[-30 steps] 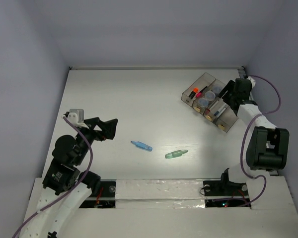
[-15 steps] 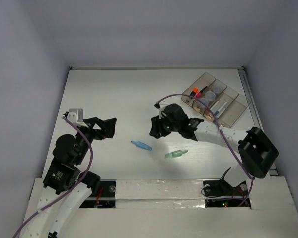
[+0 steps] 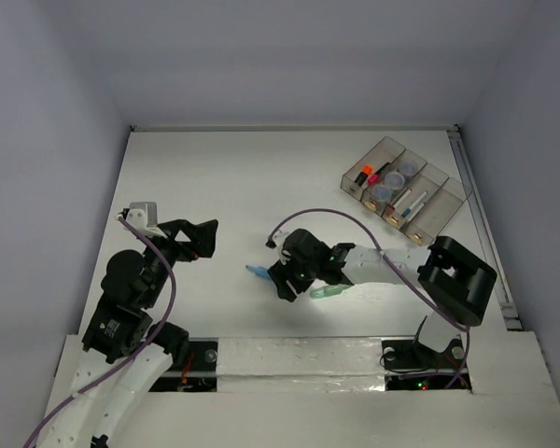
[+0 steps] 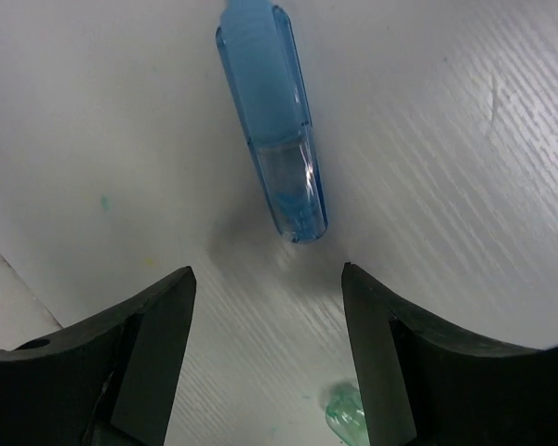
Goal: Sort the stationery into containers
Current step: Pick up the pen from the center of the board.
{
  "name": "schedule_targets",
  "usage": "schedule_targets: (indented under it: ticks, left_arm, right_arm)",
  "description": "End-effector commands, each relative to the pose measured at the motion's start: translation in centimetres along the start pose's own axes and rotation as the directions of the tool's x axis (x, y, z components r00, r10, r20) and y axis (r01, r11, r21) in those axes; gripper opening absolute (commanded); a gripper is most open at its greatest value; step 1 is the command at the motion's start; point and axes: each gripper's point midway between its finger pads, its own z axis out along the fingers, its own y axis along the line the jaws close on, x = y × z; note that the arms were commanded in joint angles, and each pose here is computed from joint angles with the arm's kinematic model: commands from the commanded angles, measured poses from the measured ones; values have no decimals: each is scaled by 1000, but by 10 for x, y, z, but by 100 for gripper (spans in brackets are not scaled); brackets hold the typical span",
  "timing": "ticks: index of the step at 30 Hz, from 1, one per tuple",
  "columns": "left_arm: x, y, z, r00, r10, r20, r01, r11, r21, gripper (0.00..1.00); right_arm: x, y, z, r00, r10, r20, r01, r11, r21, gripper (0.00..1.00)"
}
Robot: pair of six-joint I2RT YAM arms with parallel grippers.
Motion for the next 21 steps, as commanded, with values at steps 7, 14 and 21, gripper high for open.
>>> schedule_targets:
  ticks: [7, 14, 21]
  left_arm:
    - [-10, -2, 3, 999, -3, 35, 3, 1000, 6, 99]
    - [-11, -3, 2, 999, -7, 40, 6, 1000, 6, 99]
    - [-8, -4, 5, 1000, -7, 28, 7, 1000, 11, 99]
  right_arm:
    - [-4, -10, 20, 994, -113, 8, 111, 984, 140, 66]
    - [6, -14, 35, 990, -138, -33, 142, 974, 176, 52]
    - [4, -15, 27, 990, -140, -16, 141, 973, 184, 16]
